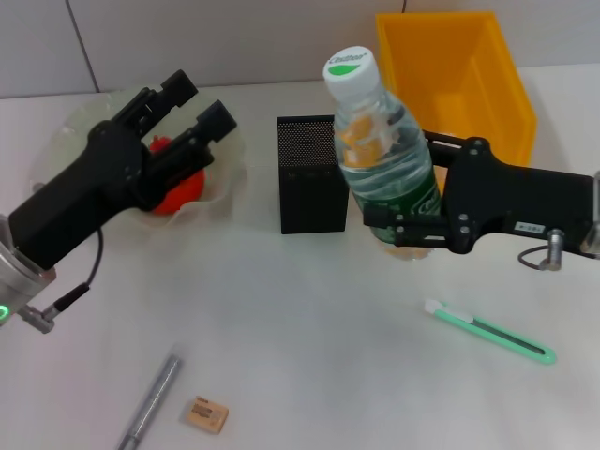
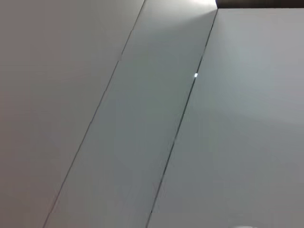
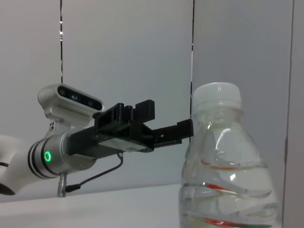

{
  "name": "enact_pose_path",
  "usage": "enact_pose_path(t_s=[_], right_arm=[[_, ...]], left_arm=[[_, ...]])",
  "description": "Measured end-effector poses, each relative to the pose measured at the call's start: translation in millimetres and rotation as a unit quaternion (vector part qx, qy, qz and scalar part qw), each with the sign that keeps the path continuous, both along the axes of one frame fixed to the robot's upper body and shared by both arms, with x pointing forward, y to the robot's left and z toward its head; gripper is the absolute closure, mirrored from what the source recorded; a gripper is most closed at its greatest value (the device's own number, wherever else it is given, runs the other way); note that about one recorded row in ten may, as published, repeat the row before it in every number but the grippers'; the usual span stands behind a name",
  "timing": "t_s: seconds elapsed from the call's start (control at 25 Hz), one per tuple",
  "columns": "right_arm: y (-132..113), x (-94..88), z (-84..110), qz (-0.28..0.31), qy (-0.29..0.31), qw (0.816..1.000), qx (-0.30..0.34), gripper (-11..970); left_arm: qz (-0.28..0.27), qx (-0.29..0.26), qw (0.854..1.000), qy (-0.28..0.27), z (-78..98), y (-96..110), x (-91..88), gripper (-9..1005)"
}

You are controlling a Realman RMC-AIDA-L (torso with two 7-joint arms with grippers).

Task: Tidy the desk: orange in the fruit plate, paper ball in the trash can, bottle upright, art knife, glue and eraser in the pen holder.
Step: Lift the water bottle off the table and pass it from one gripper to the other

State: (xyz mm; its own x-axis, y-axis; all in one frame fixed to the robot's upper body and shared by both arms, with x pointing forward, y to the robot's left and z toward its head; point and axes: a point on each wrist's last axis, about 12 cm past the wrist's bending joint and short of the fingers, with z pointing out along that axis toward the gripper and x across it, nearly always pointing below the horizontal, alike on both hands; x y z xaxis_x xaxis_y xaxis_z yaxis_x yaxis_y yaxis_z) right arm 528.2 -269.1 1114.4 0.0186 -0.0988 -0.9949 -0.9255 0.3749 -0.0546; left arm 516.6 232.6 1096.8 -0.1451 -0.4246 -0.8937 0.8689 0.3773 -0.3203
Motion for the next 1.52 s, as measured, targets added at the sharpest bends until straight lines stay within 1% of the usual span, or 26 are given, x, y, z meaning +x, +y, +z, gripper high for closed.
enact_pose_path(t_s=[0.24,0.44,0.76,1.04,1.28,1.52], right_arm=[[10.9,6.8,-8.7,0.002,0.005,1.0,0.006,198],[13.9,9.6,-11.7,-0.001,0.007,1.0,0.004,199],[19.8,10.3,-12.8,0.01,0.008,1.0,0.001,198],[26.9,11.9,-12.8,0.023,0.007,1.0,0.001,199],[32.2,13.2,-14.2,0.031,0.008,0.999,0.003,198],[33.3,13.3,-14.3,0.033,0.008,0.999,0.002,199]], left_arm=[[-0.014,-0.004,1.0,-0.004,-0.4,-10.2,-1.0,151],[-0.015,-0.012,1.0,-0.005,-2.4,-15.2,-3.1,152],[-0.023,-0.01,1.0,0.0,-3.8,-19.4,-3.6,152],[-0.041,-0.011,0.999,0.009,-5.9,-30.4,-5.6,152],[-0.041,-0.006,0.999,0.02,-9.0,-35.0,-5.1,151],[-0.035,-0.012,0.999,0.023,-8.6,-38.5,-2.9,151]])
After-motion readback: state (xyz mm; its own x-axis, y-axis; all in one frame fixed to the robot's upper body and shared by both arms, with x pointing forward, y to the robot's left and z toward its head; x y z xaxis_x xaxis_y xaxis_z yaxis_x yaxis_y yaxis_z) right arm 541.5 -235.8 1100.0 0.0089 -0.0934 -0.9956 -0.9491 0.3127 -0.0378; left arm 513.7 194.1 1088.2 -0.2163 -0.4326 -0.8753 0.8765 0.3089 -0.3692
